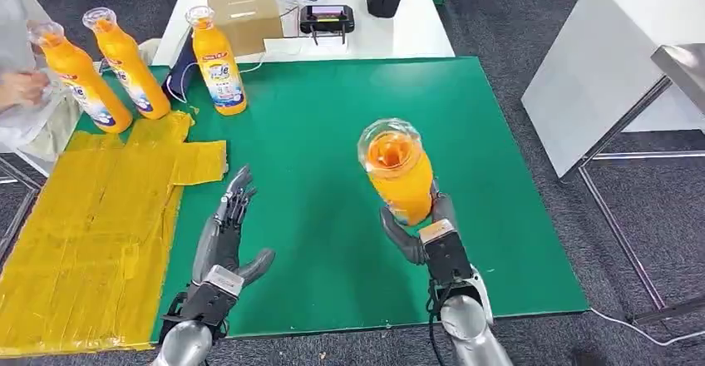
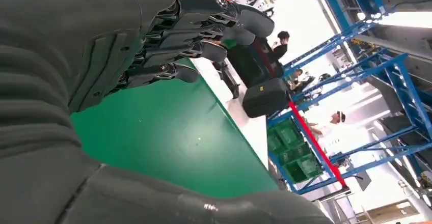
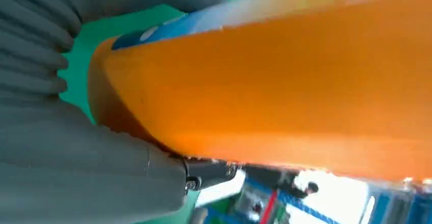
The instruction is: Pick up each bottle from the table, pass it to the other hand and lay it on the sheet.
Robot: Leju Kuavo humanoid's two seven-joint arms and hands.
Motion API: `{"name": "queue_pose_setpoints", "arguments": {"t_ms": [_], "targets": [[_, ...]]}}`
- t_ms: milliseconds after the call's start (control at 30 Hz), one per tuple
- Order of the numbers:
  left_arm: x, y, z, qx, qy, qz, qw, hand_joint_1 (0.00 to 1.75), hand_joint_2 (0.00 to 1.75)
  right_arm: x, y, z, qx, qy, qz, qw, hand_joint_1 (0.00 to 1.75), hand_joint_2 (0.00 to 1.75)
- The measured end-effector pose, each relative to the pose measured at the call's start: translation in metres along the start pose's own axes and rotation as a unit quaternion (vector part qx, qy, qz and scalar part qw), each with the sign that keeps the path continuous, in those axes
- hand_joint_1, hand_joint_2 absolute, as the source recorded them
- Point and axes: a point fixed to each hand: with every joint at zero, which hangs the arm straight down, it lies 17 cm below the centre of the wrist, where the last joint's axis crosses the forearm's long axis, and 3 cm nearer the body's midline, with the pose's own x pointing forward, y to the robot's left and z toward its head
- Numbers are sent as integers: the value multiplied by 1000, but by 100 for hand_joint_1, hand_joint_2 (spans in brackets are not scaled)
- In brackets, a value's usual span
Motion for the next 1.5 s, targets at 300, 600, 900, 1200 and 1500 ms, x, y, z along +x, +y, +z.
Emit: {"name": "queue_pose_setpoints", "arguments": {"t_ms": [300,600,900,1200,1500], "targets": [[0,4,-5,10,-5,-4,1000,0,175,9,73,0,90,-2,-40,995,175,175],[-4,6,-5,11,-7,-11,1000,0,175,9,127,14,159,3,-44,986,175,175],[-5,-5,-1,-2,-8,-7,1000,0,175,3,141,19,176,12,-34,984,175,175],[7,-38,13,-49,-27,1,998,0,175,-2,145,22,179,19,-34,983,175,175],[12,-56,23,-86,-30,27,995,0,175,-6,145,23,181,24,-33,983,175,175]]}}
